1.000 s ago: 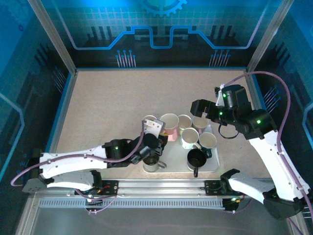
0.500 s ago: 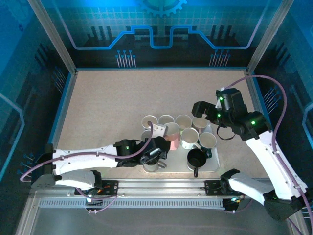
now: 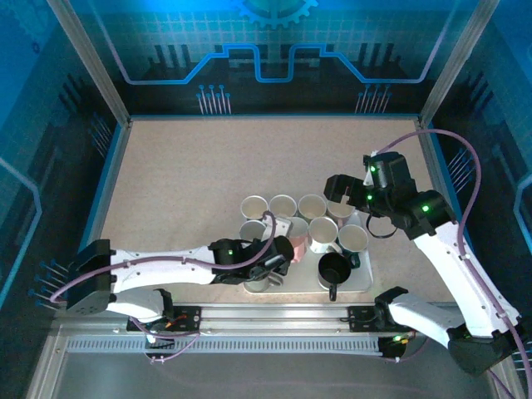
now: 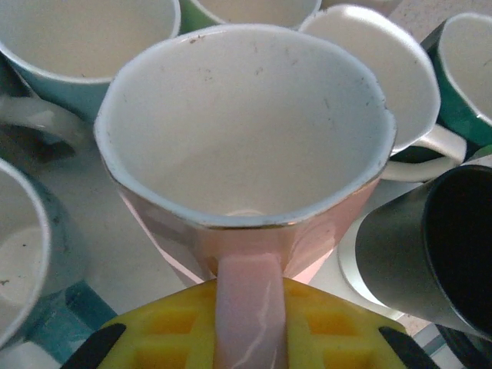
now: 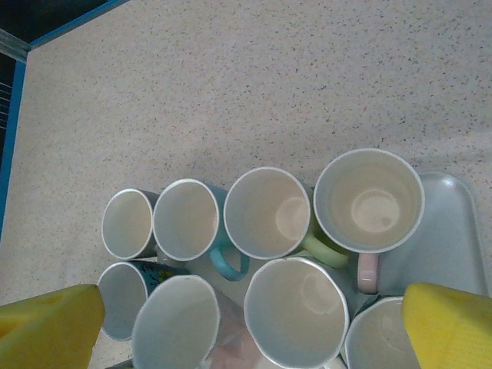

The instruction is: Turn the mug right side up

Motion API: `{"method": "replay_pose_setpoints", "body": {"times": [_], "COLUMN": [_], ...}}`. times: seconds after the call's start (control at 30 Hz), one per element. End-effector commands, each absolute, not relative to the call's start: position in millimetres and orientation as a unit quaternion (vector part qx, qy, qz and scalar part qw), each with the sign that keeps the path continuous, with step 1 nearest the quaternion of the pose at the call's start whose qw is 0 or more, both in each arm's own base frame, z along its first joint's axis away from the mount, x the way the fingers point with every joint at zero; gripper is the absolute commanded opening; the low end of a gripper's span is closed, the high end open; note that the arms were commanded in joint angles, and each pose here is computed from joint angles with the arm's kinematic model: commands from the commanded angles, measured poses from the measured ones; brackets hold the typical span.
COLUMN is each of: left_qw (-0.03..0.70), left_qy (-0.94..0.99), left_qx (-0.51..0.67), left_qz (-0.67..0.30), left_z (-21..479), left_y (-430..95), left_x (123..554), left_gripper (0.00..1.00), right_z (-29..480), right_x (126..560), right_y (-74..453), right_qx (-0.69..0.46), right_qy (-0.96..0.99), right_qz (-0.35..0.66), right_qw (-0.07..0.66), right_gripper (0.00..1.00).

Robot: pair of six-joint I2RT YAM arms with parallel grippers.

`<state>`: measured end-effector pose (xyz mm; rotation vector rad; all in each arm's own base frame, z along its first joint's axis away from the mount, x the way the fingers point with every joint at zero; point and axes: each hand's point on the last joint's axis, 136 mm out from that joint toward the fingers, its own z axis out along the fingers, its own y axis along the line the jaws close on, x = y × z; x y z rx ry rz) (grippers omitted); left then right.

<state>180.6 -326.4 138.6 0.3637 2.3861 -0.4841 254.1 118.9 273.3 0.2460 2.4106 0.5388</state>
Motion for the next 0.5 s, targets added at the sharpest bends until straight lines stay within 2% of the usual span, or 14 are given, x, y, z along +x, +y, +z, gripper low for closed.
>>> {"method": "replay_pose_setpoints", "body": {"times": [0.0, 0.47], "left_qw": [0.359, 0.359], "left_qy": [0.898, 0.904], "left_qx": [0.138, 0.128], "left_qz": [-0.216, -0.195], "left_z": [155.9, 135.9], "left_y": [-342.2, -336.8], "left_x": [185.6, 188.9], "left_gripper": [0.00, 0.00], "right_z": [277.9, 272.1], "right_x": [255.1, 256.9], "right_y": [117.6, 120.4], "right_qx": [0.085, 0.080], "right_qy": [0.913, 0.913], "right_qz": [0.212, 0.216], "right_qw": [0.337, 0.338], "right_gripper": [1.00, 1.00]}}
